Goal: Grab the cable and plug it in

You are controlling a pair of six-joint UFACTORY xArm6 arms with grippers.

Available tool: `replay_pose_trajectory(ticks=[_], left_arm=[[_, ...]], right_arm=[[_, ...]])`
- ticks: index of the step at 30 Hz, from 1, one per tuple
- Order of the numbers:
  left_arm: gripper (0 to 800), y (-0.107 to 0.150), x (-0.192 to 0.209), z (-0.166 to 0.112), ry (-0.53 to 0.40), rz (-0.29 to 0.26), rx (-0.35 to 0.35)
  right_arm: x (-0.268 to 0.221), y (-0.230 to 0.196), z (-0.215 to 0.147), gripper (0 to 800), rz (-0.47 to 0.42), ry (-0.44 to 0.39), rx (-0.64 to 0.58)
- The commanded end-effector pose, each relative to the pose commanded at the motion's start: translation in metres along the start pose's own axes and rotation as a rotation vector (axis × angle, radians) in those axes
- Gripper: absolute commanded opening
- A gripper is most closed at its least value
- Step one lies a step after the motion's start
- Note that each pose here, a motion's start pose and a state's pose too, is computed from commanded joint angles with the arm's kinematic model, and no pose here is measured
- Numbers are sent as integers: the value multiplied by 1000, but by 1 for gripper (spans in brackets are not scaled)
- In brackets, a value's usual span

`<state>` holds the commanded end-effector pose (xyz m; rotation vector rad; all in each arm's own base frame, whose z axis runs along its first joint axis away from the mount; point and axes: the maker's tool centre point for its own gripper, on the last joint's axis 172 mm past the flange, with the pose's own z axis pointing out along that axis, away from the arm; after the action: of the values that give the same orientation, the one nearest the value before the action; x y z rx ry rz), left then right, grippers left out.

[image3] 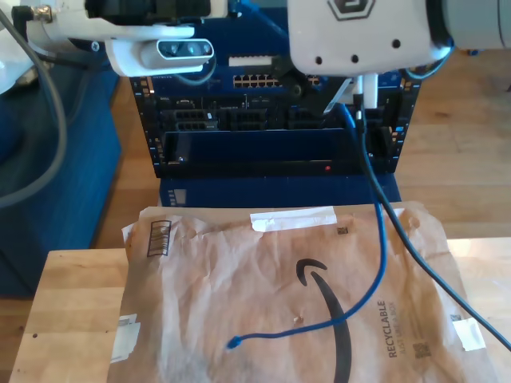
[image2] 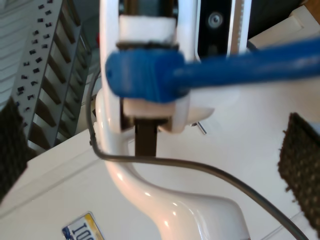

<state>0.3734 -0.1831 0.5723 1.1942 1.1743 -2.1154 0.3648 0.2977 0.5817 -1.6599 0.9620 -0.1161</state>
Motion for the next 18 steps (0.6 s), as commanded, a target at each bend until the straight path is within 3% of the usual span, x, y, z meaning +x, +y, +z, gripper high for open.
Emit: replay_pose_trajectory(ticks=[6, 12, 18], left_arm=[[30, -10, -3, 2, -3, 18, 32], [31, -11, -3, 3, -1, 21, 33], [31, -11, -4, 3, 1, 23, 33]], right_arm=[[3, 0, 0, 617, 6, 5, 10], [5, -12, -8, 478, 4, 19, 58], [7, -12, -8, 407, 8, 22, 63]])
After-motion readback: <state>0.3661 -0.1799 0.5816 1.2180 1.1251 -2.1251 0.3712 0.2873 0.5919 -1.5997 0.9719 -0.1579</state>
